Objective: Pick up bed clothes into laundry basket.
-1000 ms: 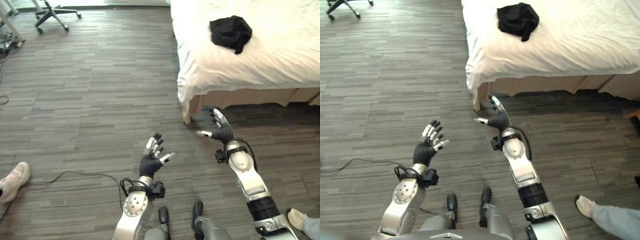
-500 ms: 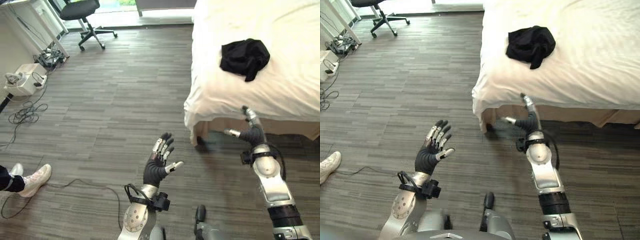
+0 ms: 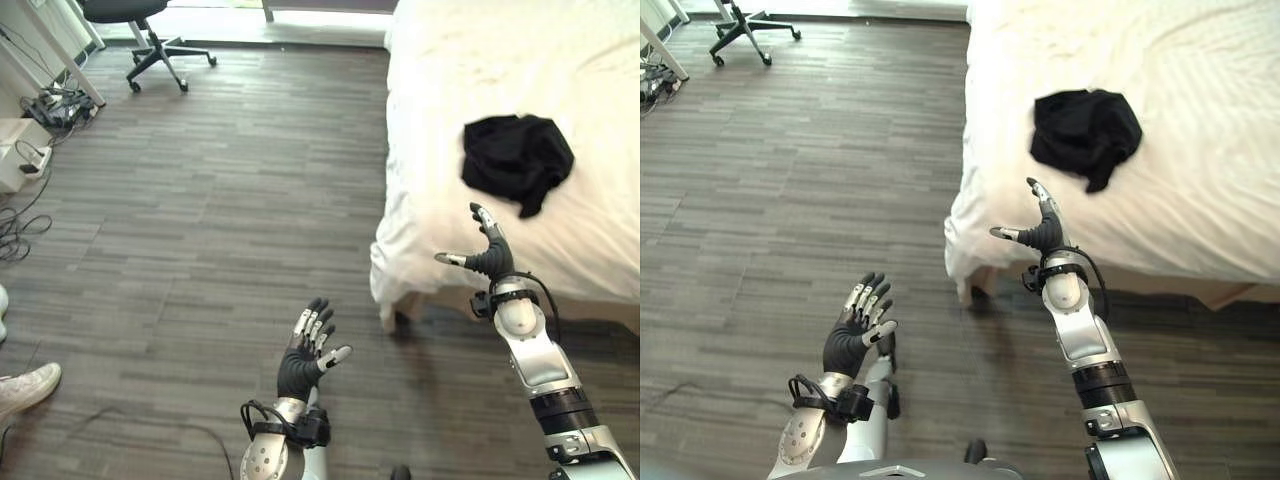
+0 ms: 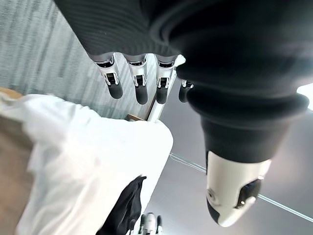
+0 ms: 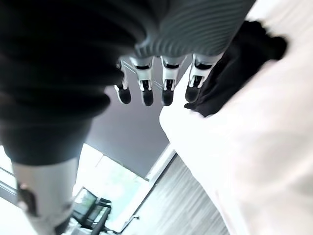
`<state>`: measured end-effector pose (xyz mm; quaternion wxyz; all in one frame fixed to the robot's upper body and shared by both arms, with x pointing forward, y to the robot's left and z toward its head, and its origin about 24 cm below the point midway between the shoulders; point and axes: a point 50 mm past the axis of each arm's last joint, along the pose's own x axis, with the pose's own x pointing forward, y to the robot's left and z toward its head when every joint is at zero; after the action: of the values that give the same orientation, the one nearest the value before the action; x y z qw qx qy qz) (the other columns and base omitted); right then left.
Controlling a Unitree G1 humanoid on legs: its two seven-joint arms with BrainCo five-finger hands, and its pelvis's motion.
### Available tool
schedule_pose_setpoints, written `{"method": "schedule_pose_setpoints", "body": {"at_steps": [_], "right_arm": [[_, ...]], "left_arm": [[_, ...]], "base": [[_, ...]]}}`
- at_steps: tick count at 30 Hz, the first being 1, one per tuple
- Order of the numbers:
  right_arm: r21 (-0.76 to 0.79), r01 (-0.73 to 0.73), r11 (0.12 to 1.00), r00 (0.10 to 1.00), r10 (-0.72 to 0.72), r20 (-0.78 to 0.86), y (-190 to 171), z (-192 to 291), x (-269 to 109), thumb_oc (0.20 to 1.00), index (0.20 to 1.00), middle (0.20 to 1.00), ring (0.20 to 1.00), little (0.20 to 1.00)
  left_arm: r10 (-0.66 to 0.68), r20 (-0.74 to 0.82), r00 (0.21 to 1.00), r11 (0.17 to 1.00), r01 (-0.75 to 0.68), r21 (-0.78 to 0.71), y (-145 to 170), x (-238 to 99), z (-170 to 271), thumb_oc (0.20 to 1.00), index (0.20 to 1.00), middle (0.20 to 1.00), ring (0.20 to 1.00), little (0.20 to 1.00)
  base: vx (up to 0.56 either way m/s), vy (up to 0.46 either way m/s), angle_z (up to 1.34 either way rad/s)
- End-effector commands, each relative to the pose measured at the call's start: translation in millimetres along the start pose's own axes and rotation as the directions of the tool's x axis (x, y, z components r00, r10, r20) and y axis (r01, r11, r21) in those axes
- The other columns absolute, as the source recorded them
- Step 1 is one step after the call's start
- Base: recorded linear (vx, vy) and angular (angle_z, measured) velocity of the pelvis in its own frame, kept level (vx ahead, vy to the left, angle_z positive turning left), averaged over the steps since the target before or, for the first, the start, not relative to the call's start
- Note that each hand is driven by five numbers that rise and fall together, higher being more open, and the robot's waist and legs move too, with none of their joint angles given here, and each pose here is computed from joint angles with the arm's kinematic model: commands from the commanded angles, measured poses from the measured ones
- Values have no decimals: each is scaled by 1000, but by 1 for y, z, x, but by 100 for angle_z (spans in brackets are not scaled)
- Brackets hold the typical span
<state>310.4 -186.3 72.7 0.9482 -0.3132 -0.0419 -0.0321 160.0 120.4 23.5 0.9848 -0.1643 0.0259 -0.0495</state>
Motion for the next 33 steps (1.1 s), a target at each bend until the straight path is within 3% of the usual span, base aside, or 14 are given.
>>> {"method": "schedule_pose_setpoints", "body": {"at_steps": [1, 7, 9, 11, 13, 15, 16, 17, 18, 19, 33], "right_arm": [[-115, 177, 978, 983, -169, 75, -37, 19, 42, 1000, 1000, 1000, 1000, 1000], [-340, 354, 872, 933, -357, 55, -65, 27, 87, 1000, 1000, 1000, 1000, 1000], [-486, 421, 766, 885, -463, 37, -89, 16, 90, 1000, 1000, 1000, 1000, 1000], [-542, 401, 739, 897, -437, 67, -71, 14, 89, 1000, 1000, 1000, 1000, 1000], [-655, 374, 657, 867, -498, -4, -85, -9, 80, 1000, 1000, 1000, 1000, 1000], [-666, 357, 656, 863, -504, -34, -84, -13, 79, 1000, 1000, 1000, 1000, 1000], [-643, 339, 687, 884, -466, -32, -90, -1, 87, 1000, 1000, 1000, 1000, 1000], [-667, 260, 698, 918, -394, -55, -45, 7, 88, 1000, 1000, 1000, 1000, 1000], [-668, 259, 698, 918, -394, -55, -44, 7, 88, 1000, 1000, 1000, 1000, 1000], [-726, 247, 642, 908, -415, -57, -44, -4, 82, 1000, 1000, 1000, 1000, 1000], [-755, 222, 617, 902, -425, -82, -50, 7, 88, 1000, 1000, 1000, 1000, 1000]], "left_arm": [[-56, 96, 994, 994, 47, 96, -15, -8, 16, 1000, 1000, 1000, 1000, 1000], [-54, 67, 996, 969, 36, 245, -13, -12, -1, 1000, 1000, 1000, 1000, 1000], [-124, 25, 992, 944, 110, 311, -14, -17, -16, 1000, 1000, 1000, 1000, 1000], [-77, 43, 996, 936, 57, 347, -16, -13, -20, 1000, 1000, 1000, 1000, 1000], [-63, 12, 998, 942, 56, 330, -18, -23, -32, 1000, 1000, 1000, 1000, 1000], [-62, 2, 998, 943, 58, 328, -19, -26, -36, 1000, 1000, 1000, 1000, 1000], [-116, 108, 987, 911, 63, 407, 60, 33, 17, 1000, 1000, 1000, 1000, 1000], [-63, 132, 989, 946, 17, 323, 18, 43, 6, 1000, 1000, 1000, 1000, 1000], [-62, 132, 989, 946, 16, 324, 18, 43, 6, 1000, 1000, 1000, 1000, 1000], [-46, 150, 988, 942, -7, 335, 8, 35, 5, 1000, 1000, 1000, 1000, 1000], [-34, 165, 986, 944, -23, 329, 2, 44, 6, 1000, 1000, 1000, 1000, 1000]], "base": [[207, 127, 12], [166, 3, -12], [297, -77, 29], [215, -3, 9], [219, -102, -7], [155, -13, 26], [201, 114, -11], [140, 133, -10], [61, 70, -91], [19, 14, -90], [7, -25, -23]]}}
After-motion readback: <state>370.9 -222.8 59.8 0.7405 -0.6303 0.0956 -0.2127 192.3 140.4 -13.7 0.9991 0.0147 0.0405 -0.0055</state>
